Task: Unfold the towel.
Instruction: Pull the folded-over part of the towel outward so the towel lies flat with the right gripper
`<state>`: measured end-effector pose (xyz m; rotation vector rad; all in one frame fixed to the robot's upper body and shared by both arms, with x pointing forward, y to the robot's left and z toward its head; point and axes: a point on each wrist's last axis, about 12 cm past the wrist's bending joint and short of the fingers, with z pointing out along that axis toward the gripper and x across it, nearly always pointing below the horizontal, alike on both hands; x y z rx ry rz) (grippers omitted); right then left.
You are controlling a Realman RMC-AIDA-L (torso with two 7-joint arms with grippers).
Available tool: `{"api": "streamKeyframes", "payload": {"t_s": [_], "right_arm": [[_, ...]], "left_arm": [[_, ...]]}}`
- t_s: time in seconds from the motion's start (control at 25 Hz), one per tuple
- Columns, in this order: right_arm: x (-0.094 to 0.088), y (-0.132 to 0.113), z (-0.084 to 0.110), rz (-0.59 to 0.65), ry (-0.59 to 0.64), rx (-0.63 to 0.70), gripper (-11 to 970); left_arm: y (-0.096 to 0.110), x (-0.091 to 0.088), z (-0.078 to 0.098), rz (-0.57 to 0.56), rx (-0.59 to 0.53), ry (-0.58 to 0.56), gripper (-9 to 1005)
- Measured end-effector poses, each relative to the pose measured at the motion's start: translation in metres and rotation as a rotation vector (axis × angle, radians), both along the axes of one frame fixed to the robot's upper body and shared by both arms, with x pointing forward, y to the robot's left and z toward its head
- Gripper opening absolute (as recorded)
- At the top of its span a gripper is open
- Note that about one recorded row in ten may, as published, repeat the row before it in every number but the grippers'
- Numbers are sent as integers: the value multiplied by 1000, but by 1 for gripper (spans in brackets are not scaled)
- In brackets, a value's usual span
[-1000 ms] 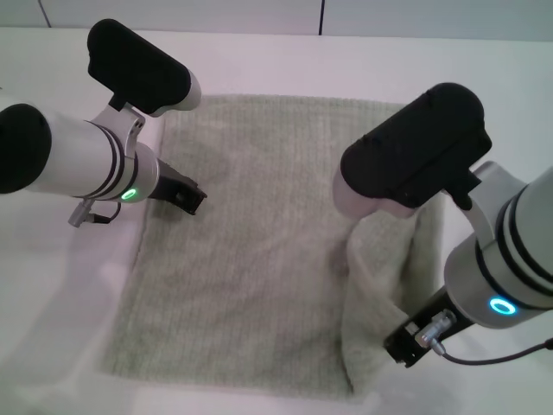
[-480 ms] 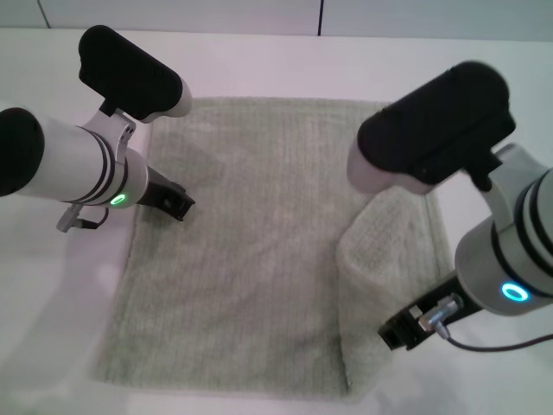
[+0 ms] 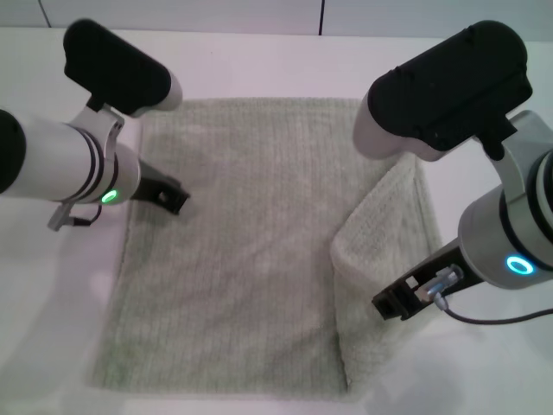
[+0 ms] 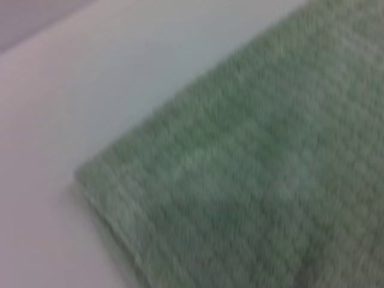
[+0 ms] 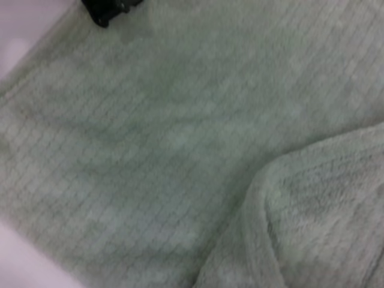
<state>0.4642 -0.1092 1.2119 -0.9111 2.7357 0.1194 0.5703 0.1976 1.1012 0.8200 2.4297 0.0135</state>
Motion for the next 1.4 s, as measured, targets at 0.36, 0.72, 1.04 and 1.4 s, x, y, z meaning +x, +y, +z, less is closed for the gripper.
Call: {"api": "streamKeyframes", "payload": {"t_s": [0.36, 0.72, 1.04, 1.4], "right_arm": [[5, -1, -5, -3, -36, -41, 492], [7, 21, -7, 82, -90, -29, 492], [15, 28, -34, 113, -28, -79, 492], [15, 15, -18, 66, -99, -189, 493]], "left_arm": [[-7, -4, 23, -27, -47, -103, -1], [-8, -5, 23, -30, -52, -108, -2], [-10, -6, 23, -39, -51, -104, -2], [-10, -6, 23, -40, -49, -101, -1]]}}
